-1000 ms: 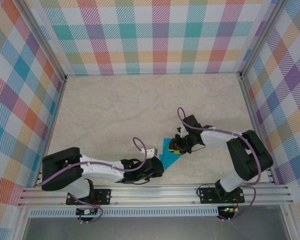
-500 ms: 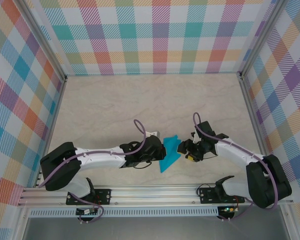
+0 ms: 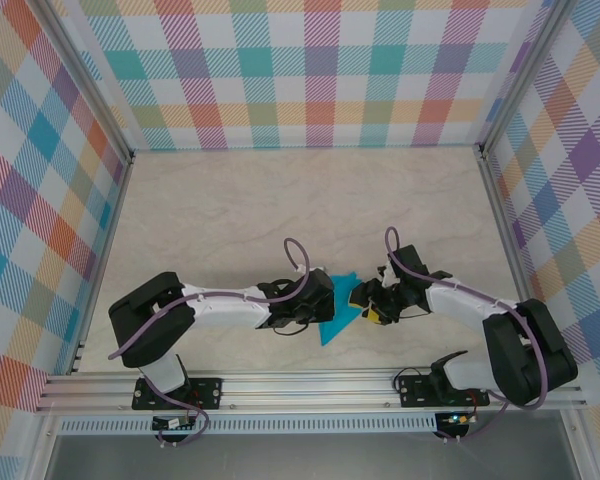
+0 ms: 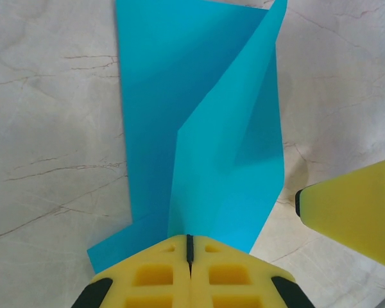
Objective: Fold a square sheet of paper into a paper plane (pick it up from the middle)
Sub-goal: Turn over the paper at the center of the table.
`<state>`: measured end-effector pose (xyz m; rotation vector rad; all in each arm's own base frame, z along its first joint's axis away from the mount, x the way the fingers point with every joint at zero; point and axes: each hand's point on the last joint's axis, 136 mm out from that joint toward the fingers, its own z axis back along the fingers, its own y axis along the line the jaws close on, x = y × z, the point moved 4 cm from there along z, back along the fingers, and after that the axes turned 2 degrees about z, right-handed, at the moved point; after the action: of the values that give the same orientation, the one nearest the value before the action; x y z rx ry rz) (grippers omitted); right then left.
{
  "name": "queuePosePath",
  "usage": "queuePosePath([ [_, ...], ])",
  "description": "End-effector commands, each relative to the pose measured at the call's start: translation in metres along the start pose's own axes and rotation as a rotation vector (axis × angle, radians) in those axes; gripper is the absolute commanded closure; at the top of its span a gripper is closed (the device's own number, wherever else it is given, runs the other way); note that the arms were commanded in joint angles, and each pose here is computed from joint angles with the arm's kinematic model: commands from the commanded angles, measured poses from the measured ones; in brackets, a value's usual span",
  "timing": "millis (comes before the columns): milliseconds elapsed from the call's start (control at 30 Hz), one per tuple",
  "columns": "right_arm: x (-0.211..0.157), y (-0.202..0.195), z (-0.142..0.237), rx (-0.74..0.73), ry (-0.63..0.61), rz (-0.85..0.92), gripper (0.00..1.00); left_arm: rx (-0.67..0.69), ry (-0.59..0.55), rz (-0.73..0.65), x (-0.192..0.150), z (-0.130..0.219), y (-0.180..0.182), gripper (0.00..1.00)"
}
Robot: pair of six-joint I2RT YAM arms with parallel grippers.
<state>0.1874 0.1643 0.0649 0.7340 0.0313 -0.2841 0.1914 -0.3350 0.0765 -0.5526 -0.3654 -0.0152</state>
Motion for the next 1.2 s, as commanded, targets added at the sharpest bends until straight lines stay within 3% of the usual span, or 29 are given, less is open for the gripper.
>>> queuePosePath([
  [0, -0.001, -0.003, -0.005, 0.011, 0.017, -0.03, 0.45, 0.028, 0.012, -0.016, 0.004, -0.003, 0.001, 1.0],
  [900, 0.012, 0.021, -0.012, 0.139, 0.034, -0.01, 0.53, 0.066, 0.049, -0.005, -0.005, -0.015, 0.012, 1.0],
  [1167, 0.011, 0.028, -0.007, 0.185, 0.015, 0.027, 0.47, 0.027, 0.024, 0.067, 0.0, -0.012, 0.016, 1.0],
])
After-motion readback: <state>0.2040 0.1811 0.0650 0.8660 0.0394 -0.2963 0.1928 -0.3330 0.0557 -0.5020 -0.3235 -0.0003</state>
